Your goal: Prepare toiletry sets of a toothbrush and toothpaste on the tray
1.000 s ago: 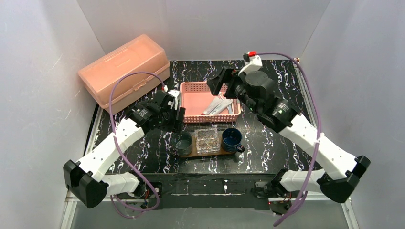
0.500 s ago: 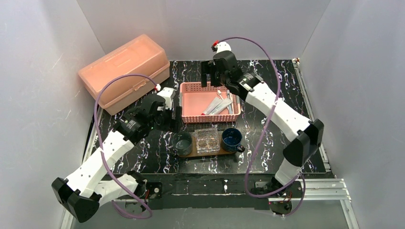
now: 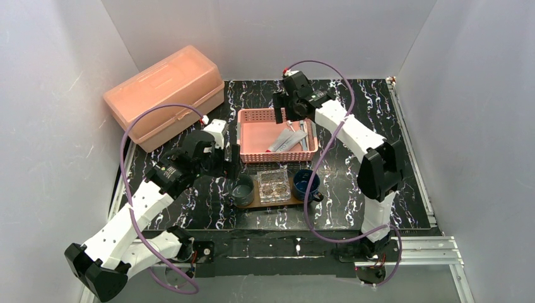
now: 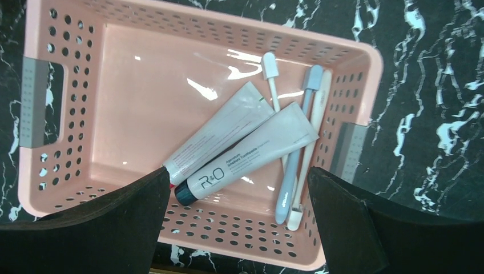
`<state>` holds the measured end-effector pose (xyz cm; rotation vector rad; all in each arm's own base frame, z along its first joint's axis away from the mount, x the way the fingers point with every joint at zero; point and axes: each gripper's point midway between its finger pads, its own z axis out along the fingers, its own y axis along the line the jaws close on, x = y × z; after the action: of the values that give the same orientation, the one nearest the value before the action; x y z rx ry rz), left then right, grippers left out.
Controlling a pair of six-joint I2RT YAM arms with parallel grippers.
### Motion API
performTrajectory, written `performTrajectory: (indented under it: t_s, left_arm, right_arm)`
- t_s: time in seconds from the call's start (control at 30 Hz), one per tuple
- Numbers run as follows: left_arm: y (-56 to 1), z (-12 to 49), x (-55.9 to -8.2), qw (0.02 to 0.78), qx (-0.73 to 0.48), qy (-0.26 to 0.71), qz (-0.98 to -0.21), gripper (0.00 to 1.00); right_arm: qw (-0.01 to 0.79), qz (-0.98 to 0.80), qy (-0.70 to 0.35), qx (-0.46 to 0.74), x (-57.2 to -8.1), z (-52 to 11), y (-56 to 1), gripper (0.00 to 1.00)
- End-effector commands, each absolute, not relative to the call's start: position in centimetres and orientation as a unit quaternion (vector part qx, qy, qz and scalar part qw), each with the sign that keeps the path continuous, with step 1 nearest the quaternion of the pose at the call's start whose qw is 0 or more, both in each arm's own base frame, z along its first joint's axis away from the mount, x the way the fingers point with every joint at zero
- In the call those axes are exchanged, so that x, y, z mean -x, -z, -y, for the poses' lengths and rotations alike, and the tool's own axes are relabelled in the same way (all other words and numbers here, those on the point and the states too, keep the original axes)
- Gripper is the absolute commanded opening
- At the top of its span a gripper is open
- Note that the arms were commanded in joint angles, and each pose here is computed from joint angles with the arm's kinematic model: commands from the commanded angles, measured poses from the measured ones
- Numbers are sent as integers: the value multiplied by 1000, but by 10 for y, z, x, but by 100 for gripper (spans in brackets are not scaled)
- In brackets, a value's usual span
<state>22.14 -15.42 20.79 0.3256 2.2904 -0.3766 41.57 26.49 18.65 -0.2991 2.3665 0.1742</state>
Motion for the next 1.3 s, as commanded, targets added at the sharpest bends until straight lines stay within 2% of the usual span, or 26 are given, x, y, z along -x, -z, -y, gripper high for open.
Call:
performTrajectory:
  t_s: [0.0,0.13,0.4,0.83,1.27]
  left_arm:
    - [-210,156,-217,391,-131,159,-897,98]
    - [-210,153,-218,393,-129,151,-898,98]
    - [-208,151,-218,391,-129,146,-900,98]
    - [-206,152,-219,387,-132,144,-901,98]
    - [-205,152,-219,385,-133,142,-902,98]
  right_arm:
    - [346,-924,-80,145,-413,-273,-175,98]
    - [330,-930,-72,147,-412,-272,-156,97]
    - [284,-942,-64,166,-407,-275,-116,81]
    - [233,-954,-26,189,-405,-266,-67,78]
    - [199,-960,-17,198,-398,-262,-37,66]
